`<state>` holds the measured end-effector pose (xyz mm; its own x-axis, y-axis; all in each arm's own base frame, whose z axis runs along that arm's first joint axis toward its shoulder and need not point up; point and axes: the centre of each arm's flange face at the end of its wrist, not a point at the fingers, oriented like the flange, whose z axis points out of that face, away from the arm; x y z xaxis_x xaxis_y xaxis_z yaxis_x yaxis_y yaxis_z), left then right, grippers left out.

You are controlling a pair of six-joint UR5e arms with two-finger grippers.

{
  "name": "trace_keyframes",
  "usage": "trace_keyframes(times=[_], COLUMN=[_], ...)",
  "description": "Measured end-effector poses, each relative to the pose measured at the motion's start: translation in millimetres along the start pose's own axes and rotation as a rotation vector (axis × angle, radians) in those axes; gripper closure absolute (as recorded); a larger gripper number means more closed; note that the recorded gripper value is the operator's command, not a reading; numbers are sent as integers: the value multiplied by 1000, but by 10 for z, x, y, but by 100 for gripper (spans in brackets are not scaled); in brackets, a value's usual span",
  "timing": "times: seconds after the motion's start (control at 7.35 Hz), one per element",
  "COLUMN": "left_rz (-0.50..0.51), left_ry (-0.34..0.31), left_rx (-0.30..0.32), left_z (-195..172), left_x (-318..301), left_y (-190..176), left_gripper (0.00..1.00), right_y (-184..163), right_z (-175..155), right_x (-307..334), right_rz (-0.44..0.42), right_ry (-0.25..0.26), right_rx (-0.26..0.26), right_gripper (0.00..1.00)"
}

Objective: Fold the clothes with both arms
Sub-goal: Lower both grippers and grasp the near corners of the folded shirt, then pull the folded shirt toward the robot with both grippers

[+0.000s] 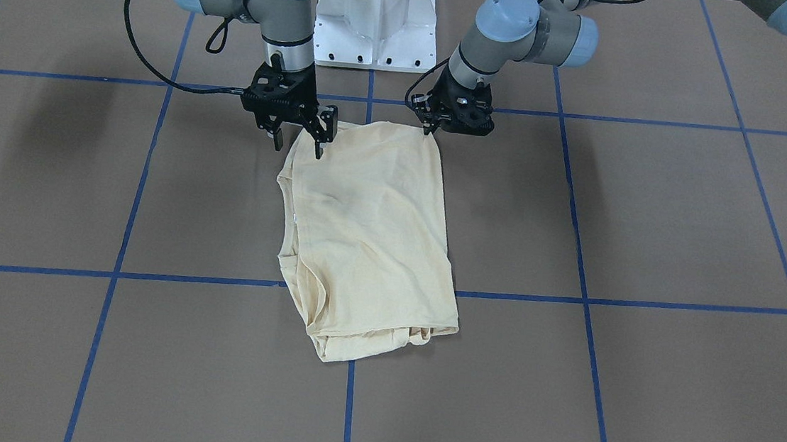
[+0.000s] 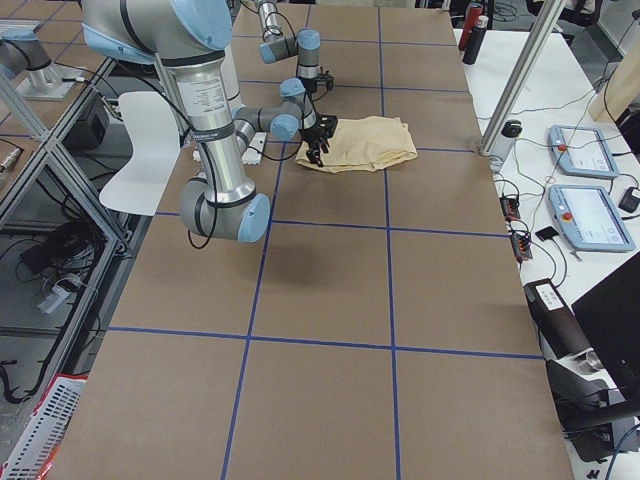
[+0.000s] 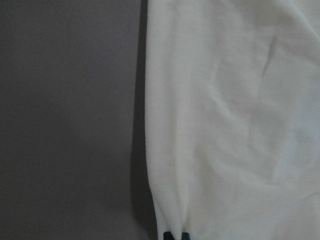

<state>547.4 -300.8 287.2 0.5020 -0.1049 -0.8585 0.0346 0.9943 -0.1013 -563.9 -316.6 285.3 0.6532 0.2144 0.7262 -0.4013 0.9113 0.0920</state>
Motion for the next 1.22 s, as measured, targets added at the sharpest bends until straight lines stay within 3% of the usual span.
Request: trace_keyframes(times=[0.27,0.68,1.22], left_rz=[0,0,1], left_ry=[0,0,3], left_rx=[0,0,0], left_z=[-3,-3,-20], left_x=[0,-8,9], left_y=[1,2,4], left_gripper=[100,100,100], right_y=[24,39,67], right_z=[89,96,69], right_x=[17,11,12], right_rz=[-35,-43,-48], right_ry=[19,21,16], right_rx=[16,17,14], right_gripper=[51,100,100])
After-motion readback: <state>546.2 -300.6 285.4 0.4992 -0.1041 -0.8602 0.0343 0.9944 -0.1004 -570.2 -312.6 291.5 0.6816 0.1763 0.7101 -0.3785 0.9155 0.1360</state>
